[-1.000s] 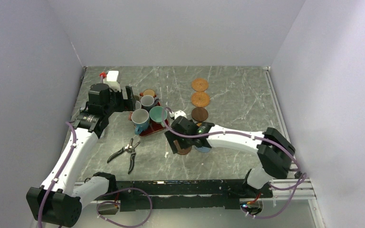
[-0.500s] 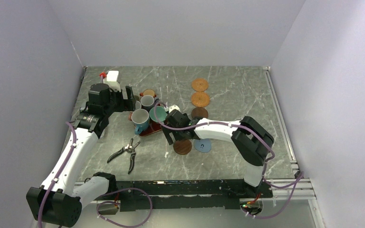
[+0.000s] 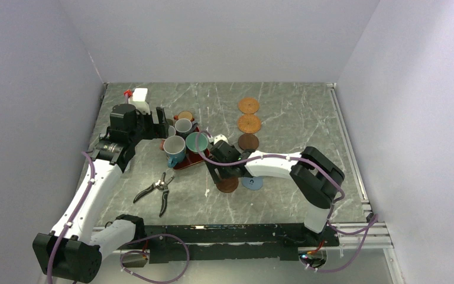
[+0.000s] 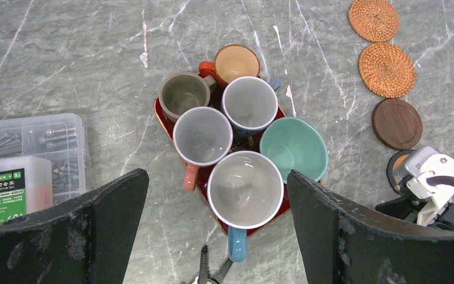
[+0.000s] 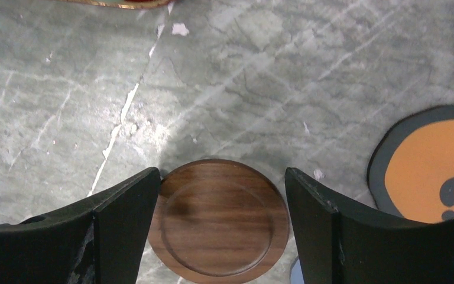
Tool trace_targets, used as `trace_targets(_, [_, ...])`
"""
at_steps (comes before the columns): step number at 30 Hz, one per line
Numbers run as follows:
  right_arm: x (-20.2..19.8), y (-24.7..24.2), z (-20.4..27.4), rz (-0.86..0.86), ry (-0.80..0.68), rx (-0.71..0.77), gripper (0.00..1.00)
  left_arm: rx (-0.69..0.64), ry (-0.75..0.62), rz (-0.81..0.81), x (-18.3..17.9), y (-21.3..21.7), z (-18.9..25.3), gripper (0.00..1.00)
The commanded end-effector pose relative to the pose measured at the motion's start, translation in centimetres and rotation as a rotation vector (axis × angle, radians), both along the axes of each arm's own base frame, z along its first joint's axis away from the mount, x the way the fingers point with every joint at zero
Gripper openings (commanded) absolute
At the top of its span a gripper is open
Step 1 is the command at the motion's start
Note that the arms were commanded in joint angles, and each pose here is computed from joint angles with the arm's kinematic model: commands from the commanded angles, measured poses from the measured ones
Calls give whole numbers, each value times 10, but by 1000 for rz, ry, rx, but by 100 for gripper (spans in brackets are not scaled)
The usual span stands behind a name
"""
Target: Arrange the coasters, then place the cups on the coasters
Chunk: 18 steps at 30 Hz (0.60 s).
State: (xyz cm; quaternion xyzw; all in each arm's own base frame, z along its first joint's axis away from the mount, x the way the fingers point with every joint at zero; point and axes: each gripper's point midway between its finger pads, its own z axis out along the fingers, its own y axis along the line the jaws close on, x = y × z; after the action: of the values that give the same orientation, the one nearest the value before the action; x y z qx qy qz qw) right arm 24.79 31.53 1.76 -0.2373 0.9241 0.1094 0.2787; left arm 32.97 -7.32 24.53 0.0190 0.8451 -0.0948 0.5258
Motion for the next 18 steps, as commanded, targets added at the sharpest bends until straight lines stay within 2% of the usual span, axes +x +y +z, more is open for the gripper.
trace_targets(1, [-33, -22, -16, -16, 102, -47, 80, -18, -62, -8, 1, -3, 18, 94])
trace_targets(18, [-109, -49, -11, 29, 179, -117, 77, -11, -52, -35, 2, -10, 15, 94])
